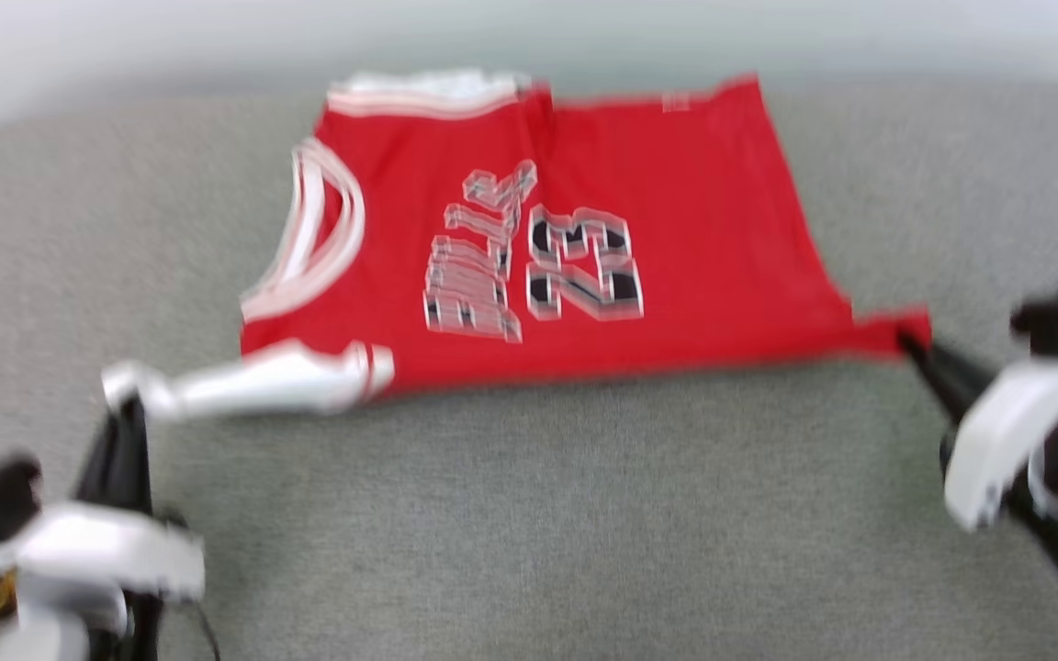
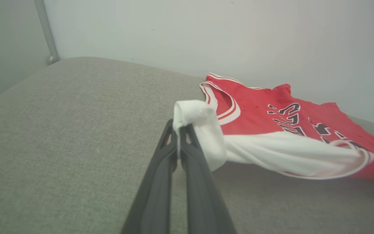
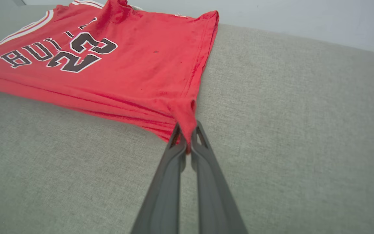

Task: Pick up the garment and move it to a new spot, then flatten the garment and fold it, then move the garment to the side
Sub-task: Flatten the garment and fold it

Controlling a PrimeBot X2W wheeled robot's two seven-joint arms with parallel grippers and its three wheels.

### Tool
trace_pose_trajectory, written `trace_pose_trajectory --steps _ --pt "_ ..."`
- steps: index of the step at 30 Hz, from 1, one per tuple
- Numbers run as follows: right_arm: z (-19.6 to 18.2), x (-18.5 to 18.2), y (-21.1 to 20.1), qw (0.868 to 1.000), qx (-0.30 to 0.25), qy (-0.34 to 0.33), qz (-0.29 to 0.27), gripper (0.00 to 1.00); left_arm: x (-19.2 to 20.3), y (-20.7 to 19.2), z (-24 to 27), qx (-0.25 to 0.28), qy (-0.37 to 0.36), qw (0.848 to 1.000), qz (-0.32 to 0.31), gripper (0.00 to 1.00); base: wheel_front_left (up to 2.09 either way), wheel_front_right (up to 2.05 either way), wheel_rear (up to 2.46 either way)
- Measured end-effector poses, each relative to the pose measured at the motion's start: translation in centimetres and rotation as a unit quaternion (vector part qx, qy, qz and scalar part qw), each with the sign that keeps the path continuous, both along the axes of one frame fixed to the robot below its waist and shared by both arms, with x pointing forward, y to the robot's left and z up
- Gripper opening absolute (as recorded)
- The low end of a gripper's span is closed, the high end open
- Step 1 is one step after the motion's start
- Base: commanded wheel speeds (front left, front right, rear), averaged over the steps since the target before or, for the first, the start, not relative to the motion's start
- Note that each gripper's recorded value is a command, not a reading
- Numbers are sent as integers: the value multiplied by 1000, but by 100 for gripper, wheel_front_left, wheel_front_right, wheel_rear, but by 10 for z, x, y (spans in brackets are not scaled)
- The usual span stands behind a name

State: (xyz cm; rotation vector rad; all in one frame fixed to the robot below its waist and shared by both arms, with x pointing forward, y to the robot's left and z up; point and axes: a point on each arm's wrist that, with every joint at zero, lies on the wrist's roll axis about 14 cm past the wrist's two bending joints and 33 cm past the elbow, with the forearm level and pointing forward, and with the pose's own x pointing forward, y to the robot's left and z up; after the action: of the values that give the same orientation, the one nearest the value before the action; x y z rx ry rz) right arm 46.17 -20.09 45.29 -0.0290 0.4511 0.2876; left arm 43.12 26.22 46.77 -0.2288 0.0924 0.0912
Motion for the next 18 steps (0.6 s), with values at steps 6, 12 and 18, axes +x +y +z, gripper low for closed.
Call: trace_pose_trajectory --steps 6,12,18 --pt "-9 -69 -2 999 20 32 -25 0 -71 0 -5 -19 40 999 30 0 0 0 0" --pt "-25 -133 0 994 42 83 -55 0 -122 1 -10 -35 76 995 49 0 0 0 0" --pt "-23 -161 3 990 50 107 -75 0 -136 -4 -6 -41 95 994 40 0 0 0 0"
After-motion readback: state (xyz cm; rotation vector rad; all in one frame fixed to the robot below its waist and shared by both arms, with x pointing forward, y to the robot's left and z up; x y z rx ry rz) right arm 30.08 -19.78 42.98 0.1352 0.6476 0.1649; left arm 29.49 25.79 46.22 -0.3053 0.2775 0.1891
